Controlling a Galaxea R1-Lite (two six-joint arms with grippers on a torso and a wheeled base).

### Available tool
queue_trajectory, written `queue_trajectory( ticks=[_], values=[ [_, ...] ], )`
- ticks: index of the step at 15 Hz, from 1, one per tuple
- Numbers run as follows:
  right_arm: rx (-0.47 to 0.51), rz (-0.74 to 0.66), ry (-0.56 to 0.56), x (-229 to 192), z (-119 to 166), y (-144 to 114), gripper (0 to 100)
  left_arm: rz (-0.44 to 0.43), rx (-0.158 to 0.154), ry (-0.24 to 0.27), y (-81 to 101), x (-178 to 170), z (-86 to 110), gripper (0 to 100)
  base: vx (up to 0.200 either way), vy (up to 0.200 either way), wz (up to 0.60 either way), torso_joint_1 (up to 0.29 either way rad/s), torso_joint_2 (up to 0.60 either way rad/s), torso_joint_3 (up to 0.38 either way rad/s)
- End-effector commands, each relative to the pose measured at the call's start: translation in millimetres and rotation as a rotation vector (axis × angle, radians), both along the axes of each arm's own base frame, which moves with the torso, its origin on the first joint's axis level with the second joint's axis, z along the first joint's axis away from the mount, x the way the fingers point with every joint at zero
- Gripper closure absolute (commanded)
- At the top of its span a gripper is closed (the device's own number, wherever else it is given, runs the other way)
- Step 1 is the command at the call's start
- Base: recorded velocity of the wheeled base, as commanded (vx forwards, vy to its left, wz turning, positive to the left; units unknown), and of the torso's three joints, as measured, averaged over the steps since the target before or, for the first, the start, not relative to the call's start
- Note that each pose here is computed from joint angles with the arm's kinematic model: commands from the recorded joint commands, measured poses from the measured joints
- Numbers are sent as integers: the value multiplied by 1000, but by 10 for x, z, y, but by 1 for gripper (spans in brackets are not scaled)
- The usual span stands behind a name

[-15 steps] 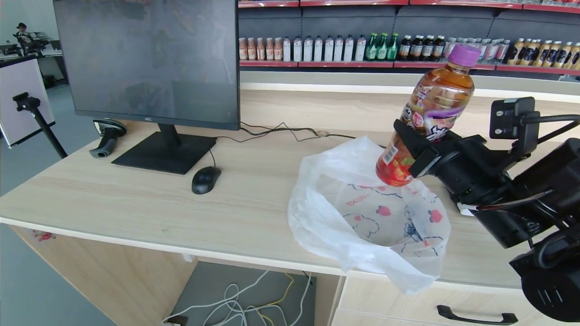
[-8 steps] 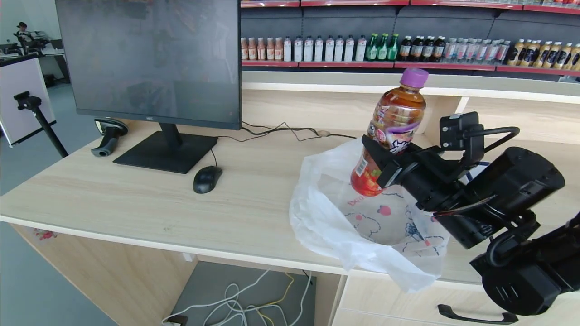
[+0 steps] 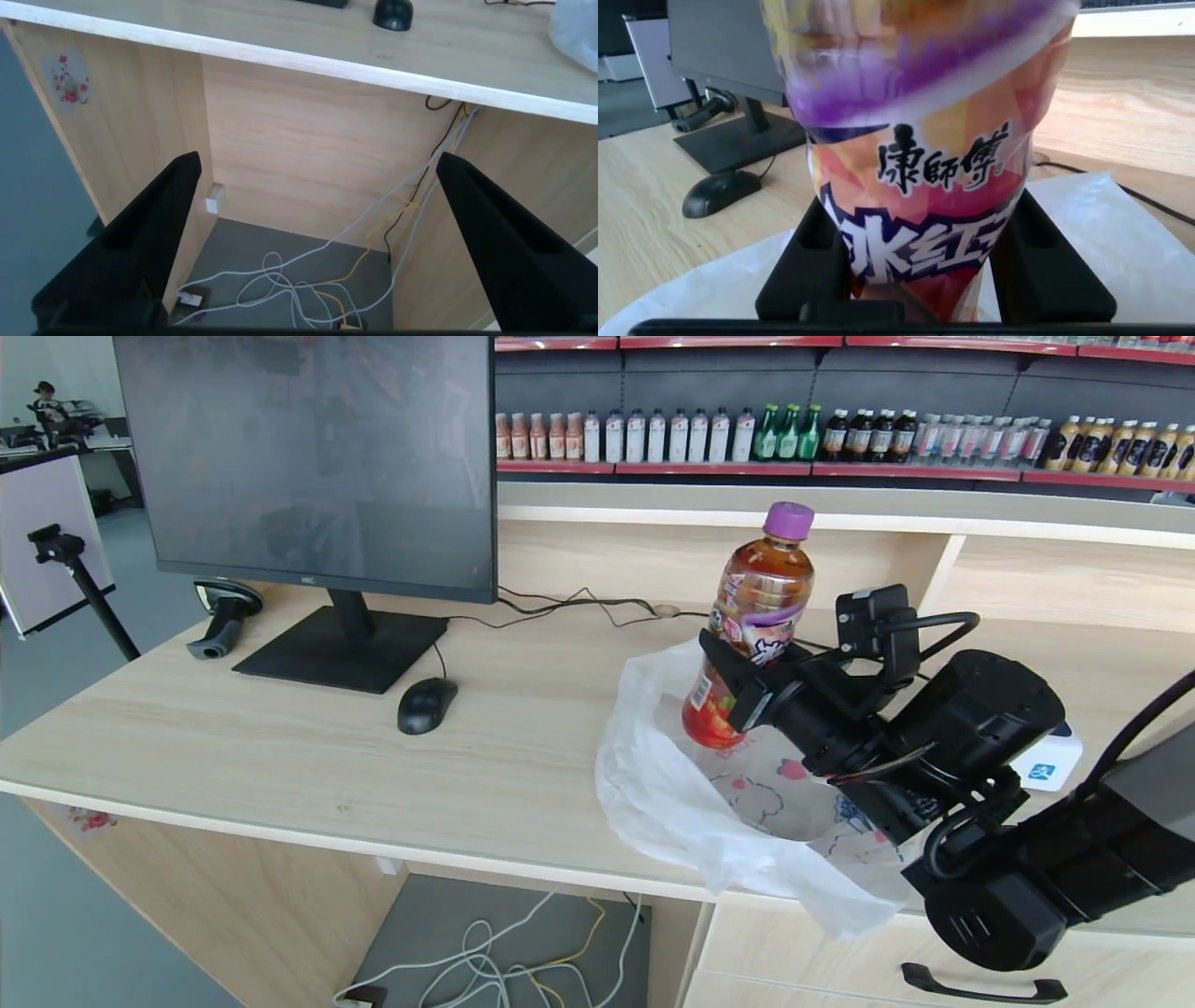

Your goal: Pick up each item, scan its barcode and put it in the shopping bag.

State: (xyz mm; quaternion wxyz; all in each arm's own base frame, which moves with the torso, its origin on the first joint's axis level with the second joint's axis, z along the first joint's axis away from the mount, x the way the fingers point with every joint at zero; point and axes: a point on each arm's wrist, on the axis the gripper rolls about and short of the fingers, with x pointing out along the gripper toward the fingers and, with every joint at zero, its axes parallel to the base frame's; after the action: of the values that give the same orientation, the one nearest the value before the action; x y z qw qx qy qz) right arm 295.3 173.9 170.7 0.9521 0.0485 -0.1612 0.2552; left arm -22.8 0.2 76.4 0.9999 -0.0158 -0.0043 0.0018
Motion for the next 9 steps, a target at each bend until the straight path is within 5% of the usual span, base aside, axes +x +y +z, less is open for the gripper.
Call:
queue_trajectory(
  ticks=[1, 9],
  values=[
    [-5, 3, 12, 57, -68, 43, 100, 1, -1, -1, 0, 0, 1, 0, 0, 0, 0, 0, 0, 0],
    [-16, 9, 69, 182, -297, 118, 100, 1, 1, -2, 0, 0, 2, 0, 0, 0, 0, 0, 0, 0]
  ],
)
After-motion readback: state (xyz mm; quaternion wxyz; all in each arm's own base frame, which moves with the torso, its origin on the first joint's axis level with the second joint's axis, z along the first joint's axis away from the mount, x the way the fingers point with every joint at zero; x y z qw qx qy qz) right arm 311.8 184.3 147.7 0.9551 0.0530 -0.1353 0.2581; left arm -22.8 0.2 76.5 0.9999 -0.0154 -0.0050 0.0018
